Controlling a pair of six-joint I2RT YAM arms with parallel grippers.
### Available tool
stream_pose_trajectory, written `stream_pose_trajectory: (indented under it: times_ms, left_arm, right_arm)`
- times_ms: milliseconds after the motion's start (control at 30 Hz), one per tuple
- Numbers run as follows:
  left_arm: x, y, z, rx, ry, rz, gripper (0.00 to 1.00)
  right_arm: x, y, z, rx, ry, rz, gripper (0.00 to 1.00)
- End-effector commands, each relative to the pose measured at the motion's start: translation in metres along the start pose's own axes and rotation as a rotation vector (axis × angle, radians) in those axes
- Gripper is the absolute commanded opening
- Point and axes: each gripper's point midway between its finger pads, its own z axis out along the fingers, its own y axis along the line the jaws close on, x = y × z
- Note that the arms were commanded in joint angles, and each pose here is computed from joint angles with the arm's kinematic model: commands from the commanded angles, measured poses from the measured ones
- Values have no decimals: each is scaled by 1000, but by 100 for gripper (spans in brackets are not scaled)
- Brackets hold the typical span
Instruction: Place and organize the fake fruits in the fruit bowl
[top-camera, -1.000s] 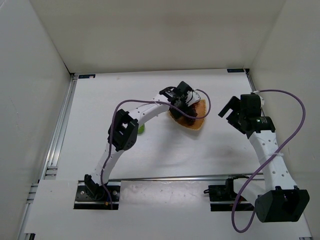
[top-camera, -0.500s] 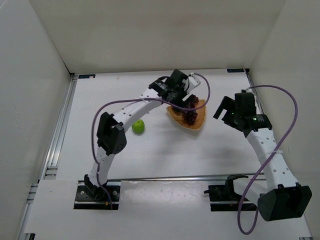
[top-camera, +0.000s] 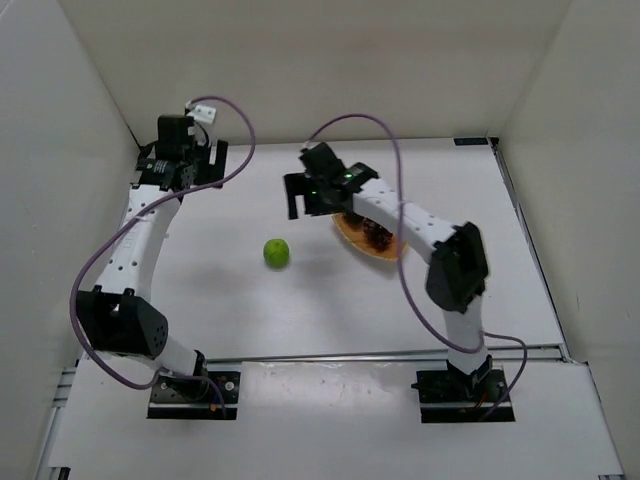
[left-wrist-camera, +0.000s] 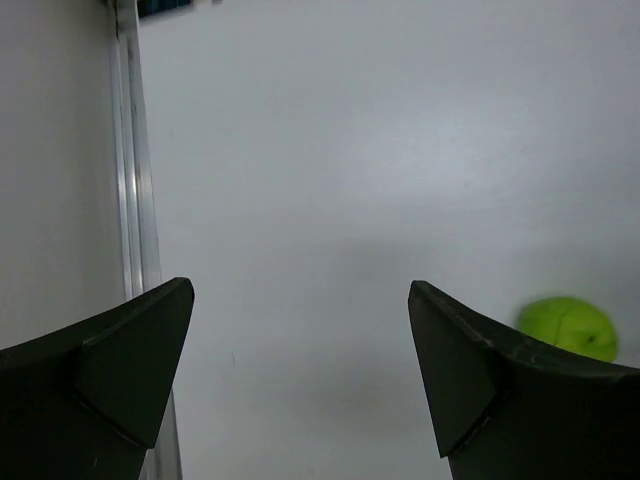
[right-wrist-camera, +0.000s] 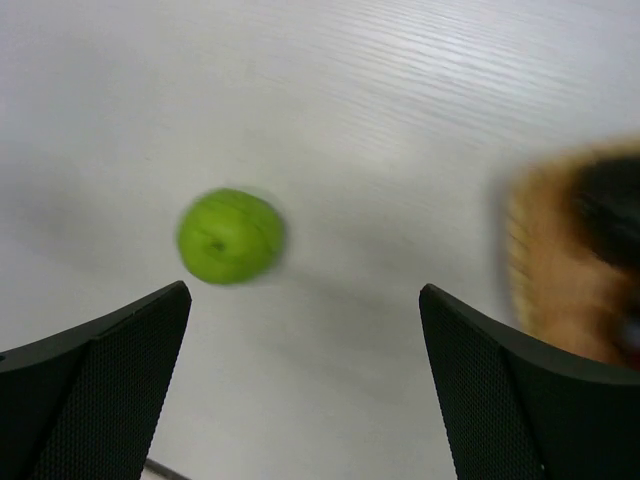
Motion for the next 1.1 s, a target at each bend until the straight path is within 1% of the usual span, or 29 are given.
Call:
stream_pose_trajectory:
  times_ms: [0, 33, 67, 100, 133, 167, 200, 233, 300, 400, 500, 533, 600, 633, 667, 700, 733, 767, 800, 833, 867, 900, 933, 967, 1000, 1033, 1067]
  left_arm:
    - [68, 15, 2, -14, 162, -81, 100]
    - [77, 24, -1, -34, 168, -97, 100]
    - [91, 36, -1, -54, 195, -124, 100]
    - [110, 38, 1, -61, 238, -133, 100]
    - [119, 40, 0, -58, 253, -145, 100]
    - [126, 44, -2, -68, 262, -155, 100]
    - [140, 45, 0, -57, 292, -175, 100]
    - [146, 45, 1, -52, 305, -184, 100]
    - [158, 44, 0, -45, 326, -194, 100]
    - [163, 44, 0, -38, 336, -202, 100]
    - [162, 42, 1, -31, 334, -213, 100]
    - [162, 42, 1, -31, 334, -213, 100]
    - [162, 40, 1, -22, 332, -214, 100]
    - [162, 40, 1, -22, 332, -214, 100]
    - [162, 40, 1, -22, 332, -214, 100]
    - [161, 38, 1, -12, 329, -216, 100]
    - [161, 38, 1, -12, 329, -216, 100]
    - [161, 38, 1, -12, 329, -216, 100]
    - [161, 38, 1, -12, 329, -216, 100]
    - [161, 38, 1, -12, 329, -216, 100]
    - [161, 37, 1, -3, 327, -217, 100]
    - [160, 37, -2, -3, 327, -217, 100]
    - [164, 34, -1, 10, 335, -219, 100]
    - [167, 31, -1, 21, 342, -221, 100]
    - [167, 31, -1, 21, 342, -221, 100]
    - [167, 29, -1, 30, 340, -222, 100]
    - [167, 29, -1, 30, 340, -222, 100]
  right_arm:
    - [5, 53, 35, -120, 57, -82, 99]
    - [10, 66, 43, -129, 70, -88, 99]
    - [20, 64, 69, -113, 102, -89, 99]
    - [15, 78, 71, -134, 84, -92, 99]
    - [28, 79, 85, -118, 108, -89, 99]
    - [31, 75, 92, -98, 113, -90, 99]
    - [35, 74, 96, -91, 124, -74, 99]
    - [36, 82, 96, -102, 116, -71, 99]
    - [52, 81, 107, -89, 153, -71, 99]
    - [69, 81, 111, -66, 179, -90, 98]
    - [87, 78, 115, -50, 217, -92, 72]
    - [84, 79, 107, -54, 209, -77, 56]
    - [81, 80, 100, -56, 204, -66, 35]
    - [70, 82, 86, -61, 173, -64, 27]
    - [62, 81, 77, -53, 147, -64, 19]
    - [54, 81, 66, -52, 119, -62, 19]
    - [32, 85, 37, -69, 54, -56, 18]
    - [33, 79, 27, -48, 43, -45, 15]
    - [20, 62, 16, -17, 12, -11, 15]
    - [-2, 48, -16, 8, -70, 11, 13]
    - [-7, 32, -27, 42, -95, 44, 12]
    - [-10, -5, -45, 102, -119, 109, 11]
    - [-11, -31, -53, 161, -139, 147, 11]
    - [-15, -70, -60, 225, -156, 217, 9]
    - [3, -95, -67, 266, -136, 269, 7]
    - [9, -115, -69, 300, -129, 306, 7]
    - [11, -145, -72, 336, -129, 362, 7]
